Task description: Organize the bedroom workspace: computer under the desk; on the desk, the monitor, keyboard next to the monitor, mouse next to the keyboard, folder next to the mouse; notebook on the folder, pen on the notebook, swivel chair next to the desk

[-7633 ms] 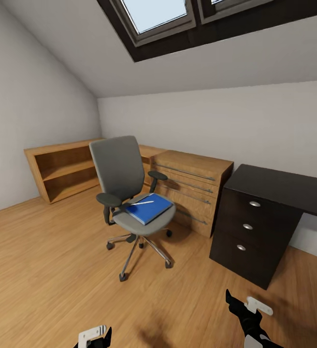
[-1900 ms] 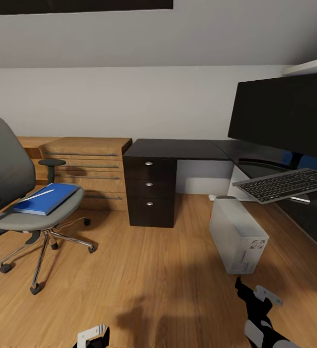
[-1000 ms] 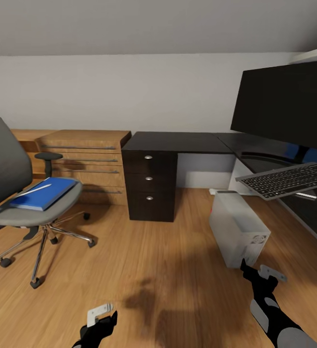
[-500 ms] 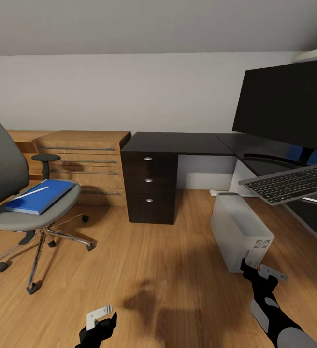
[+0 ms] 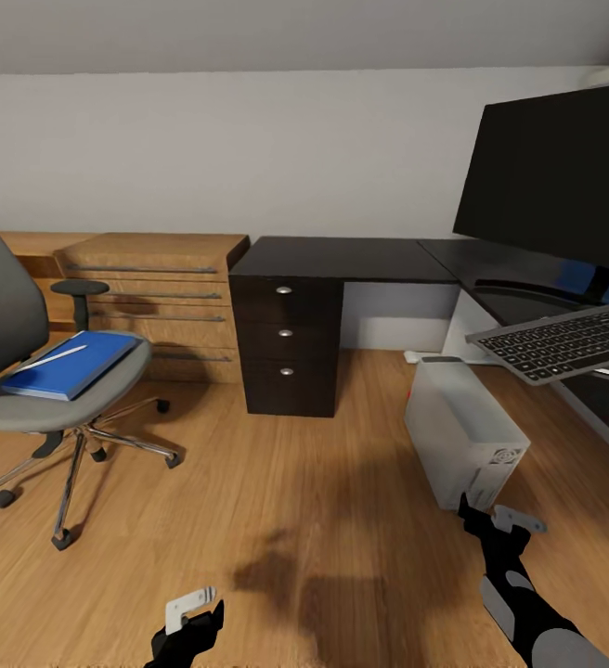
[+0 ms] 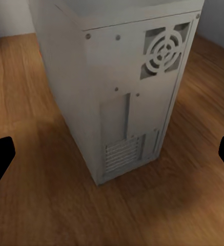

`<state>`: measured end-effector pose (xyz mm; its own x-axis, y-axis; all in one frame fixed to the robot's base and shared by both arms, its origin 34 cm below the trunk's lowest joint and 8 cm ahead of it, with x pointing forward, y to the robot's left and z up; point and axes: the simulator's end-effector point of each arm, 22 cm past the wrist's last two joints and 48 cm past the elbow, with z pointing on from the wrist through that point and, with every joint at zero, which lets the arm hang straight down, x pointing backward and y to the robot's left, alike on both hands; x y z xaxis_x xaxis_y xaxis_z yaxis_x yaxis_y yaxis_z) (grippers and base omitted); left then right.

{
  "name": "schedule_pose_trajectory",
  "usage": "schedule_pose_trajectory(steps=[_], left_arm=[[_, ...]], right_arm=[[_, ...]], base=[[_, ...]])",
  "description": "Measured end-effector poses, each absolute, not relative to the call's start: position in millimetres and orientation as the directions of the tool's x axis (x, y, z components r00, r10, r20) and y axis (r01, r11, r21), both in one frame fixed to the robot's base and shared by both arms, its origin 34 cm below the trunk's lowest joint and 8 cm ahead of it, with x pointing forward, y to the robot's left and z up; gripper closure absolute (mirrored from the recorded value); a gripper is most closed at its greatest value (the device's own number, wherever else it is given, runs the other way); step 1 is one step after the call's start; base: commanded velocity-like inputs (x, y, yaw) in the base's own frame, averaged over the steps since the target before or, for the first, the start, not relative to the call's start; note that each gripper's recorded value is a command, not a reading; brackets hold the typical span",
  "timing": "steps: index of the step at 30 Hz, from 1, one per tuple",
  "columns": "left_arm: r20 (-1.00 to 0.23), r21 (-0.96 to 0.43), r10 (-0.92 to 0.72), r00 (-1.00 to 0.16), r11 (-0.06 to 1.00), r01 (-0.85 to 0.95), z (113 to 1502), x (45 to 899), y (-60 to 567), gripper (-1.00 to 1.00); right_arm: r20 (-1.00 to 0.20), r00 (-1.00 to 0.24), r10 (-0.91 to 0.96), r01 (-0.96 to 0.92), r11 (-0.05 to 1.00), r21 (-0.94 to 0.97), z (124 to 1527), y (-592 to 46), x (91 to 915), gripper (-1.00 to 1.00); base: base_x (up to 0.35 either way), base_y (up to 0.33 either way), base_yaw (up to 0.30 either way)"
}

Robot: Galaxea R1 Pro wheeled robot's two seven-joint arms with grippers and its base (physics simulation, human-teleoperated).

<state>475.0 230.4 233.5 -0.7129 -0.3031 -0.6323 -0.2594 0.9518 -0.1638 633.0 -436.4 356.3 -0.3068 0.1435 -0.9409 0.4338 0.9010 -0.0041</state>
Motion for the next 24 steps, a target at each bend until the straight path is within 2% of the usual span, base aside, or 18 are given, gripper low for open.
schedule_pose_trajectory(steps=[24], left_arm=[[-0.602, -0.155, -0.3, -0.74, 0.953, -0.26, 219, 460, 230, -1.0]], right_arm=[[-0.953, -0.273, 0.13, 0.432, 0.902, -0.001, 361, -435, 635, -1.0]], base=[[0.006, 0.0, 0.0]])
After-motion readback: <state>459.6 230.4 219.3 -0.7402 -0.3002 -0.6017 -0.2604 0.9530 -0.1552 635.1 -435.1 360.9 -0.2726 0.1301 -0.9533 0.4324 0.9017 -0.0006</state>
